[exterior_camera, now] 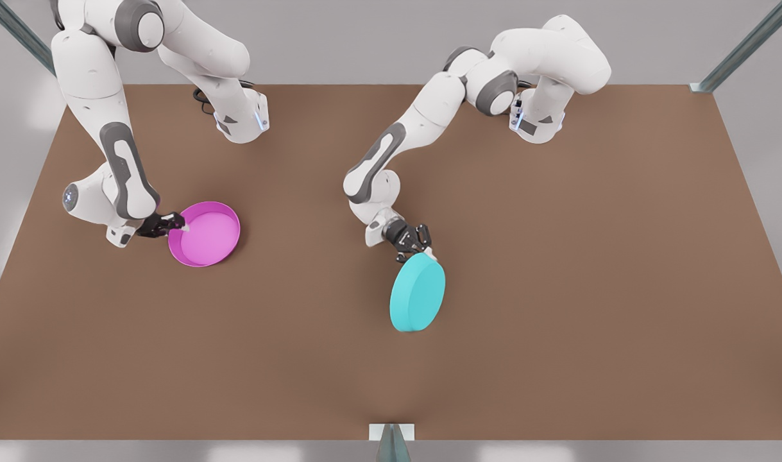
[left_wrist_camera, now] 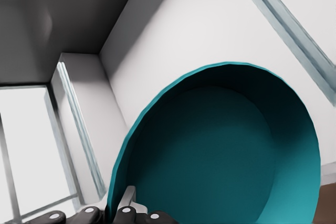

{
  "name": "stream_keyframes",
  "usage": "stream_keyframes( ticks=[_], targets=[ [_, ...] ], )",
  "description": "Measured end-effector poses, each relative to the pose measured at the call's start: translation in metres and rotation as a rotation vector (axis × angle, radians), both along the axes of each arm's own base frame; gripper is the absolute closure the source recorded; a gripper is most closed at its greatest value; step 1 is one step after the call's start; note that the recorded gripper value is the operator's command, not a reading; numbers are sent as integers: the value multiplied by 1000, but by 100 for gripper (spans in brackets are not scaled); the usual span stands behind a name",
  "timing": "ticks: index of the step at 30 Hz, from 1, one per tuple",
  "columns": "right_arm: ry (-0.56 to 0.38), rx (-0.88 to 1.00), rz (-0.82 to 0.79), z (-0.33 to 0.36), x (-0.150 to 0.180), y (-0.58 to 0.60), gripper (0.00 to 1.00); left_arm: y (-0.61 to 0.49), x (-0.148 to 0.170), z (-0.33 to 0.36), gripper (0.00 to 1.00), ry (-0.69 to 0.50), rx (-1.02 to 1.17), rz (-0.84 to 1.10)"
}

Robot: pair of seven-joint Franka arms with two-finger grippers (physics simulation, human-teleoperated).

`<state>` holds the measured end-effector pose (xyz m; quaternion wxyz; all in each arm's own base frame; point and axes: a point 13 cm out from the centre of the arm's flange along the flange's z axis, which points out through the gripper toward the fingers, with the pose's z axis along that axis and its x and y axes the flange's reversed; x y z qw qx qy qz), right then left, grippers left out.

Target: Flip the blue plate over with the left arm, and stack the pink plate on top of the blue plate with the right arm

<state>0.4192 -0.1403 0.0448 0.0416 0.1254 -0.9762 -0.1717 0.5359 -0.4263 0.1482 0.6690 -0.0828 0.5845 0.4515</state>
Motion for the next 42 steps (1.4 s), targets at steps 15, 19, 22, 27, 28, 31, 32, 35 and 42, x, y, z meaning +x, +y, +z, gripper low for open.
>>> stream_keyframes(
  ticks=[15,19,22,27,28,31,32,35,42],
  targets=[
    [-78,30,78,35,33,9,79,-213,-239,45,0,494,-858,46],
    [-110,58,98,53,58,19,79,-84,-159,406,0,639,-1611,401],
    [-135,116,142,64,83,70,79,225,25,427,0,449,-1875,885],
    [-152,204,285,78,119,233,79,371,3,343,0,623,-1677,1058],
    [-157,220,306,79,129,268,79,393,-5,315,0,688,-1677,1067],
    [-161,252,340,77,158,360,79,429,18,297,0,807,-1722,897],
    [-161,266,340,75,166,390,79,428,23,304,0,846,-1716,817],
    [-165,298,305,72,192,455,79,408,30,335,0,968,-1663,591],
    [-133,341,203,71,213,555,79,404,38,351,0,1189,-1516,318]
  ],
)
